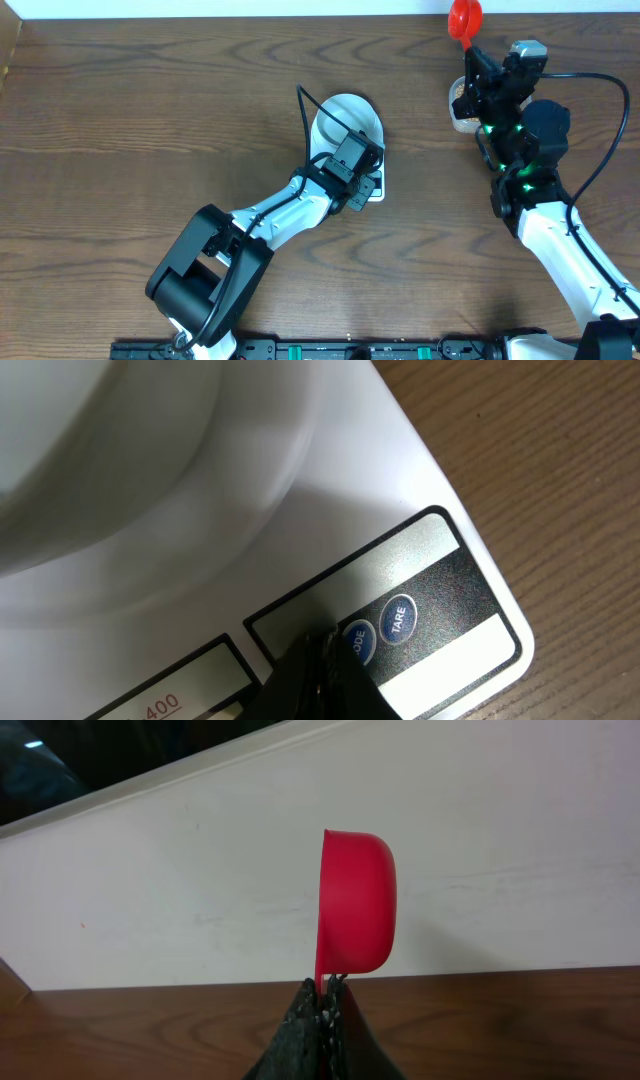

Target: Scoop item into bowl and weigh 50g on scale

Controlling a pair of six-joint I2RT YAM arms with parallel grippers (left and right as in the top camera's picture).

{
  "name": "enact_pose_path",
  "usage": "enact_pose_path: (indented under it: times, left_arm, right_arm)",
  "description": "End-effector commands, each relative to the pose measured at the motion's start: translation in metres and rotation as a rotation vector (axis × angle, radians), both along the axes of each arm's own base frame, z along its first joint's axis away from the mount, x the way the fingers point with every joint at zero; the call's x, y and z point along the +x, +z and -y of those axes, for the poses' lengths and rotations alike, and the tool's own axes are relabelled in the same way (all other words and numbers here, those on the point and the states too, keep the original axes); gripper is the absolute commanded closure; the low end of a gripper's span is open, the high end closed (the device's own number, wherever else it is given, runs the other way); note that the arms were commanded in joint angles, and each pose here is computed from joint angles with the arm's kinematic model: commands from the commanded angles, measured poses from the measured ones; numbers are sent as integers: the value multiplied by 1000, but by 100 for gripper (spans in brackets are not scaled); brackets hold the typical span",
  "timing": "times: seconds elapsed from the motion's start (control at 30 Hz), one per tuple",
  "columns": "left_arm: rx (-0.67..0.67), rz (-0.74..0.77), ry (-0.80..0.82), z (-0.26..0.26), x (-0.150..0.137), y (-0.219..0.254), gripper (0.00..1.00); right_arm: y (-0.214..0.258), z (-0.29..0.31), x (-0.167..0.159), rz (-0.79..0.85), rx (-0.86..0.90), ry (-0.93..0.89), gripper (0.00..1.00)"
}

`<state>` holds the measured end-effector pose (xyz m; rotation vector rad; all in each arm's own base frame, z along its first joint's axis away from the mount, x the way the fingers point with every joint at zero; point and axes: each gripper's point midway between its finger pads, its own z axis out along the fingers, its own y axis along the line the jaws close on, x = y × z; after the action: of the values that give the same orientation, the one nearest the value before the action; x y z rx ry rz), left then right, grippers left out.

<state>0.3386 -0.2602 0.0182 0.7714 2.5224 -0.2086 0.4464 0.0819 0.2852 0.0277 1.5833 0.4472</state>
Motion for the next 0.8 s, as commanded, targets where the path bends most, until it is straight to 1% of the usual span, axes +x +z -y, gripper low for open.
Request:
enact_pose_path:
  times: [0.0, 0.2, 0.43, 0.67, 0.77]
  left_arm:
    - [18, 1, 9, -3, 3, -3, 93]
    - [17, 1, 36, -5, 4, -3, 93]
    - [7, 30, 40, -2, 10, 6, 93]
    - [6, 31, 41, -3, 10, 6, 93]
    - [24, 42, 54, -6, 12, 7, 93]
  right_arm:
    - [12, 1, 3, 20, 9, -1, 99]
    - [9, 1, 3, 8, 7, -1, 99]
    - [8, 1, 3, 5, 6, -1, 99]
    - [8, 1, 3, 4, 7, -1, 99]
    - [8, 1, 3, 5, 7, -1, 99]
